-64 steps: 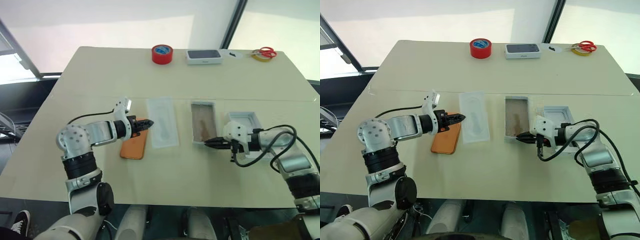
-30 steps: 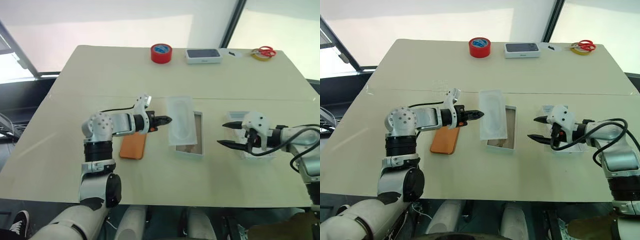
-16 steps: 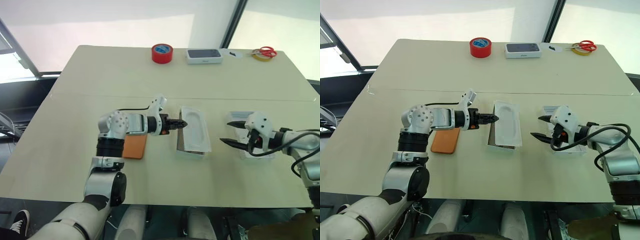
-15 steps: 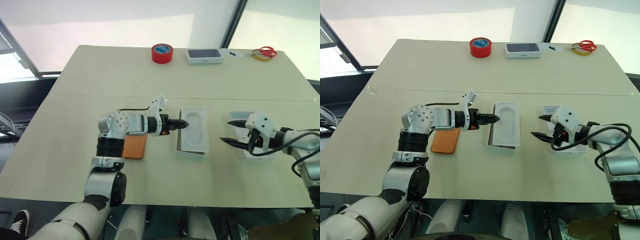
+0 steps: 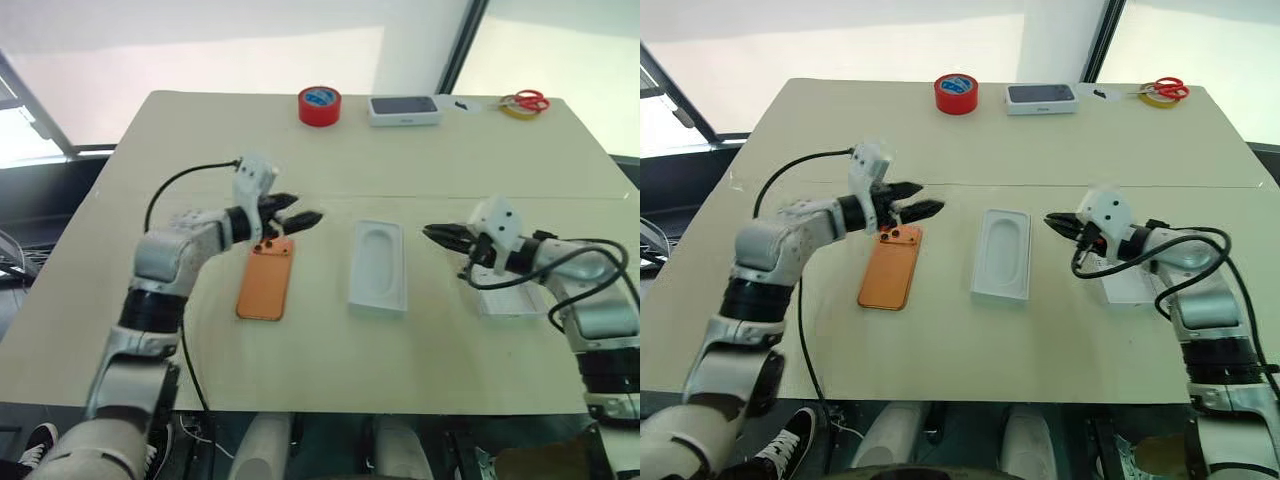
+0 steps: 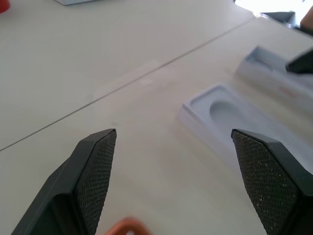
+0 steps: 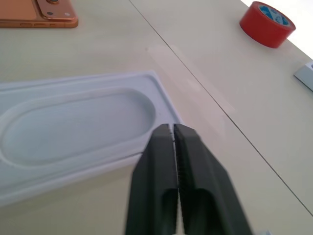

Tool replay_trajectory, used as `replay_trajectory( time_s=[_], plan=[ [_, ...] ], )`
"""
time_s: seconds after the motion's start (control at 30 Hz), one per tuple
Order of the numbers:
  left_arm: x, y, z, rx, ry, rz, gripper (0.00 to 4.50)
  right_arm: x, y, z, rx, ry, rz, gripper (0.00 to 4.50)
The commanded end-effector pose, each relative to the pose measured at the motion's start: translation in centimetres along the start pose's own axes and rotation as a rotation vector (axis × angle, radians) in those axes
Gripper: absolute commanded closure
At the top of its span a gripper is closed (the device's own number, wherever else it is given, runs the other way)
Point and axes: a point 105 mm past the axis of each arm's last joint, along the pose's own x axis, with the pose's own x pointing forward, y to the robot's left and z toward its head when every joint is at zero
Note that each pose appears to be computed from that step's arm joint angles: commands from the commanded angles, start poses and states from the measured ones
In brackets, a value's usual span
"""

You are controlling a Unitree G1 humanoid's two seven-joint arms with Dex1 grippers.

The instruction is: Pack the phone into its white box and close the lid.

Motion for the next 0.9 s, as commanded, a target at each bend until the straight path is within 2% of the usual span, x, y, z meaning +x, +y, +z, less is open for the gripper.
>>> replay_trajectory(
  time_s=[0.03,0.13,0.2,0.27,0.37,0.5,0.57,0.73,0.8,0.9],
  plan=[
    [-2.1,-1.9,2.0,0.132,-0.122,-0.129,0.54,2.9,0.4,1.2,-0.151,0.004,-0.051,4.47],
    [-4.9,-3.4,1.3,0.134,-0.144,-0.217,0.54,5.0,1.9,1.4,-0.227,0.027,-0.042,4.47],
    [-5.8,-3.6,1.3,0.115,-0.151,-0.220,0.54,5.4,2.3,1.3,-0.254,0.034,-0.031,4.47],
    [-6.8,-3.7,0.3,0.152,-0.121,-0.206,0.54,5.2,3.8,-0.1,-0.350,0.099,0.079,4.47],
    [-8.2,-4.6,-1.9,0.161,-0.011,-0.242,0.54,4.7,6.9,-1.2,-0.410,0.125,0.263,4.47],
    [-8.5,-4.6,-1.8,0.147,-0.030,-0.212,0.54,3.9,9.5,-1.1,-0.350,0.096,0.407,4.47],
    [-8.4,-4.1,-1.4,0.153,-0.047,-0.178,0.54,4.2,9.4,-0.2,-0.297,0.057,0.396,4.47],
    [-8.2,-2.2,-1.6,0.113,0.001,-0.071,0.54,5.4,7.0,-0.2,-0.346,0.077,0.274,4.47],
    [-8.4,-0.7,-2.1,0.083,0.062,0.014,0.54,6.1,5.4,0.9,-0.336,0.043,0.185,4.47],
    [-9.2,1.1,-2.2,-0.064,0.075,0.071,0.54,7.1,4.2,4.1,-0.285,-0.075,0.113,4.47]
  ],
)
